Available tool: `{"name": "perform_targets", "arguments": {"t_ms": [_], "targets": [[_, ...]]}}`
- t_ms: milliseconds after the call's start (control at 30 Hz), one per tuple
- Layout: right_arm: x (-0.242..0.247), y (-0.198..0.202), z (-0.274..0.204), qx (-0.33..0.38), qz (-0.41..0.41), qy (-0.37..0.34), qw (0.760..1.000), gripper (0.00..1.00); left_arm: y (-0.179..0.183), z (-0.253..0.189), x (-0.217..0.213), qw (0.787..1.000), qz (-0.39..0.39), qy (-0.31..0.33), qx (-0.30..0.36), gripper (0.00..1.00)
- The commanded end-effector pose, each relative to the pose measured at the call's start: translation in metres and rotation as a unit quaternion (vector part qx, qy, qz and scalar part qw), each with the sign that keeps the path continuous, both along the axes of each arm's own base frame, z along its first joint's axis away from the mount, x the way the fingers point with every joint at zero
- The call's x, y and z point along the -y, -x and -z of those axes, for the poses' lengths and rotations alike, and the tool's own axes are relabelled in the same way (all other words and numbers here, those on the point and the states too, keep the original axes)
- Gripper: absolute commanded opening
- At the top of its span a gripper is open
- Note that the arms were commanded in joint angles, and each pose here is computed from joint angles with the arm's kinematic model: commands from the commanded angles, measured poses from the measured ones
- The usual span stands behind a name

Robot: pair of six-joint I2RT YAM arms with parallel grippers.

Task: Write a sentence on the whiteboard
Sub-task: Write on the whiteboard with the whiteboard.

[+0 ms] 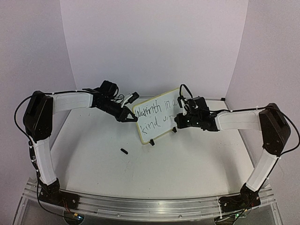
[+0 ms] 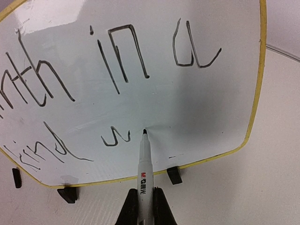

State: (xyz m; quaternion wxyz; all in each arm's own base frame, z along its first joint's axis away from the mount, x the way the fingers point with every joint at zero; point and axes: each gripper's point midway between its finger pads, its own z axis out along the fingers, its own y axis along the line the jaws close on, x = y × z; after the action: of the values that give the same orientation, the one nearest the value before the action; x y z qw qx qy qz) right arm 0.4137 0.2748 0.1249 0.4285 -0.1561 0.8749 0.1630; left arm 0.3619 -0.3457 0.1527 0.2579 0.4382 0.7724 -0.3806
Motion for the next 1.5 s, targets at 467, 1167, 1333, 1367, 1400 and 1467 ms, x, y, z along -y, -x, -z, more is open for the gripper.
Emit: {"name": "perform_targets", "arguments": {"t_ms": [467,1167,1333,1367,1400,1467], "targets": [[-0.006,0.000,0.014,-0.010,-0.021,0.001,1.000,0.00,0.036,0.057,-0.002,0.994,0.020,-0.072,-0.081,0.00],[0.002,-0.018,-0.018,0.038,0.013,0.011,0.999,0.00,0.036,0.056,-0.002,0.994,0.020,-0.071,-0.080,0.00],[-0.003,-0.013,-0.018,0.034,-0.004,0.001,0.999,0.00,0.035,0.056,-0.002,0.994,0.020,-0.071,-0.080,0.00],[-0.003,-0.012,-0.018,0.034,-0.005,0.001,0.999,0.00,0.035,0.056,-0.002,0.994,0.020,-0.071,-0.080,0.00],[-0.003,-0.011,-0.018,0.035,-0.004,0.000,0.999,0.00,0.035,0.056,-0.002,0.994,0.021,-0.071,-0.080,0.00],[-0.002,-0.010,-0.019,0.037,-0.003,-0.002,0.999,0.00,0.035,0.056,-0.002,0.994,0.021,-0.071,-0.080,0.00]]}}
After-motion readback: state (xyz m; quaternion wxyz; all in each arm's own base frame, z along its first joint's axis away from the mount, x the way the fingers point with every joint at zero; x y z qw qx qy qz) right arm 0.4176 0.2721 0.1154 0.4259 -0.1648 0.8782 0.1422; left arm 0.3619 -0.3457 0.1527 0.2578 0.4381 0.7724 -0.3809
